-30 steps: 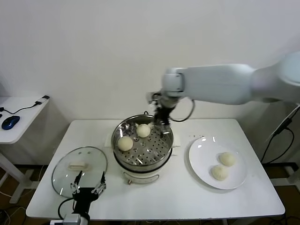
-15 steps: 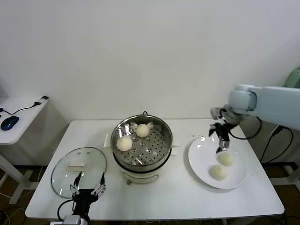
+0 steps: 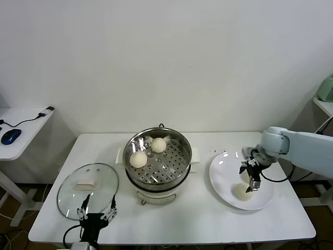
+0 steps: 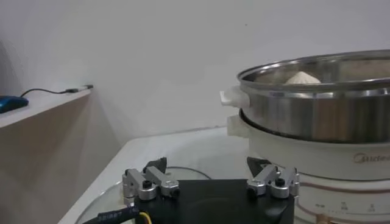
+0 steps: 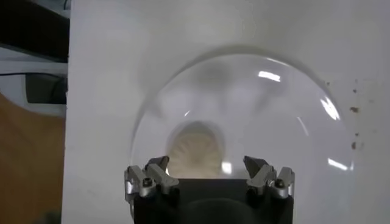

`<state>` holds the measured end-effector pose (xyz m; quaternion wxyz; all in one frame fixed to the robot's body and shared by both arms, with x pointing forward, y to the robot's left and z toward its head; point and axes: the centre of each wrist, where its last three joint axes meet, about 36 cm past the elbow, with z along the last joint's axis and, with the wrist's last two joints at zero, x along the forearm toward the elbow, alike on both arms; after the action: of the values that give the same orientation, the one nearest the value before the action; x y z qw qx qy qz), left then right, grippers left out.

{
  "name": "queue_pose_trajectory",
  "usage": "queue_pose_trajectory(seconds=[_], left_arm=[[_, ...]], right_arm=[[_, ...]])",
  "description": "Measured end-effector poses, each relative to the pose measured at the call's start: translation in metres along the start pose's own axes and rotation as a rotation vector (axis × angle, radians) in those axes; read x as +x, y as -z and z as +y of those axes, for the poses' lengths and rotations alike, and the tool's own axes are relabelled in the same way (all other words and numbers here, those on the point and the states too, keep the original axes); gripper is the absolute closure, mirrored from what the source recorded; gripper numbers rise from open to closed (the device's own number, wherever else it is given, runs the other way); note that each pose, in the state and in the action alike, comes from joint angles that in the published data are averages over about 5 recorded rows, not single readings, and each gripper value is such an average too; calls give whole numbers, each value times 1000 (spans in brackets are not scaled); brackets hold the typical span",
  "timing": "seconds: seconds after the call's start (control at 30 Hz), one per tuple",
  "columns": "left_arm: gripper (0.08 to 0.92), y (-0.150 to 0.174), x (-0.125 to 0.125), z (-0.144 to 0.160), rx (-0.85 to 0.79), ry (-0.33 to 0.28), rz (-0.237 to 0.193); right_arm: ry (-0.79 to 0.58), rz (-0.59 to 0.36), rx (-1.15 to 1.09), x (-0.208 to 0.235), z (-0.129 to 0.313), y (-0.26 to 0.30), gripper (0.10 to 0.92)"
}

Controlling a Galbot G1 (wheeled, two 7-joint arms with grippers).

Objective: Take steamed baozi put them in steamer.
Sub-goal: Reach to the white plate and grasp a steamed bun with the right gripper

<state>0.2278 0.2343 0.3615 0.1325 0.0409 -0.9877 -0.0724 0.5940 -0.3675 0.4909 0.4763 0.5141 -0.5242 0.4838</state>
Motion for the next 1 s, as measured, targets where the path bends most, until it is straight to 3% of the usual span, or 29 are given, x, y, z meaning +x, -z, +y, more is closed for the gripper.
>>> queue_pose_trajectory(seconds=[0.4,0.67,1.0], left_arm=[[177,-2,-1,0,1,1,5],[177,-2,-1,-1,4,-1,6],[177,-1,0,-1,4,-1,5]], right_arm=[[5,17,-17,-29,3,-3,200],[-3,24,-17,-30,2,-4,333],[-18,-1,16,0,-6,3,344]])
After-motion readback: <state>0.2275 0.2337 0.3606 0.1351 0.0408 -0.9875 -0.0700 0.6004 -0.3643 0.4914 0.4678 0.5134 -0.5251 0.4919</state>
